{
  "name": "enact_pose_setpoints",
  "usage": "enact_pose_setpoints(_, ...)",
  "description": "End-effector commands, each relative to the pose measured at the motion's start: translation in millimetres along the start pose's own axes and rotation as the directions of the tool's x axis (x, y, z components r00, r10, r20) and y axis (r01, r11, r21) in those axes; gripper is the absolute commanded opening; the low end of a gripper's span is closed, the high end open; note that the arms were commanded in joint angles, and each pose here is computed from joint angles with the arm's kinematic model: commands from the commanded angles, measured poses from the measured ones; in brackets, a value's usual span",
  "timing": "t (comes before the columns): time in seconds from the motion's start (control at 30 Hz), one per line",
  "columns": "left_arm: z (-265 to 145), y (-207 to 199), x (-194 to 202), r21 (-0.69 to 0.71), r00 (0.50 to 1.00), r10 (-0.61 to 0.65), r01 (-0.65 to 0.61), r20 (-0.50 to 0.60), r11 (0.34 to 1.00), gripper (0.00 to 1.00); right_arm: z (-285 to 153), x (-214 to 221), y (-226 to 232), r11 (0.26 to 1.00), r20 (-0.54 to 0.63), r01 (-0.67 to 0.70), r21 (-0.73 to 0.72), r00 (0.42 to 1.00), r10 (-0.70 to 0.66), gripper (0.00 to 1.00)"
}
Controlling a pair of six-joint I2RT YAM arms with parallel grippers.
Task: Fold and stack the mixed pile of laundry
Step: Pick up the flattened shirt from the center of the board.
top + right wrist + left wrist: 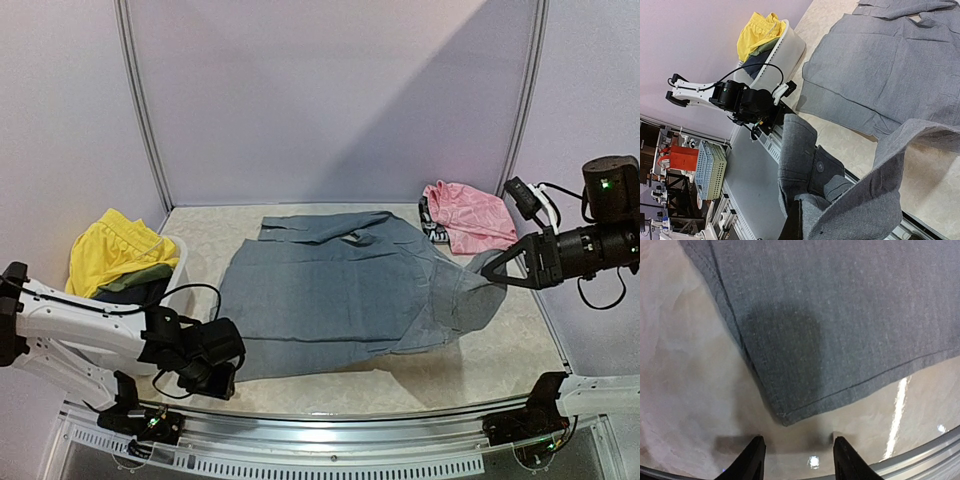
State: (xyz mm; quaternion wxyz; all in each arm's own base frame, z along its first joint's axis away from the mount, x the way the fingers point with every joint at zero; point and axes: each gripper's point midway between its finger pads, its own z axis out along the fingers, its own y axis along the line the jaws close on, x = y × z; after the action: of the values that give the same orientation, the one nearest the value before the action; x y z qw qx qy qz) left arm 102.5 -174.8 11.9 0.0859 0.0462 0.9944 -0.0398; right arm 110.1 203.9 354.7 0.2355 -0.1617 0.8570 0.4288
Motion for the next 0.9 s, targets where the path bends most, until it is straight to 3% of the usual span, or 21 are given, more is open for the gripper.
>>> enact_pose_setpoints(0.0,8,-7,-10,-0.002,1.0,0.001,-0.001,0.02,1.0,0.43,-2,4,-4,1.0,0.0,-0.017,0.011,1.0,0.017,0.0)
enact_pose_setpoints(0.17,20,-9,-20,-0.057,1.0,0.018,-0.016,0.026,0.998,0.29,-5,3,-7,0.999,0.018,-0.012,0.031,1.0,0.011,0.0)
enact_pose_setpoints(0.23,24,-14,-22,-0.066,0.999,0.04,-0.039,0.018,0.997,0.15,-6,1,-7,0.999,0.023,-0.006,0.035,1.0,0.006,0.0)
enact_pose_setpoints(0.27,24,-17,-24,-0.067,0.998,0.054,-0.052,0.016,0.996,0.02,-6,1,-7,0.999,0.025,-0.005,0.036,1.0,0.004,0.0)
enact_pose_setpoints(0.3,23,-20,-27,-0.069,0.998,0.066,-0.065,0.016,0.996,0.0,-5,1,-8,0.999,0.024,-0.005,0.039,1.0,0.004,0.0)
enact_pose_setpoints(0.6,-29,-11,-27,-0.106,0.993,0.115,-0.116,-0.016,0.988,0.0,-7,8,-14,0.998,0.001,-0.01,0.065,1.0,0.01,0.0)
enact_pose_setpoints(0.87,-67,-4,-32,-0.089,0.997,0.078,-0.078,0.005,0.993,0.0,-9,-4,-16,0.995,0.04,0.002,0.102,0.999,-0.006,0.0)
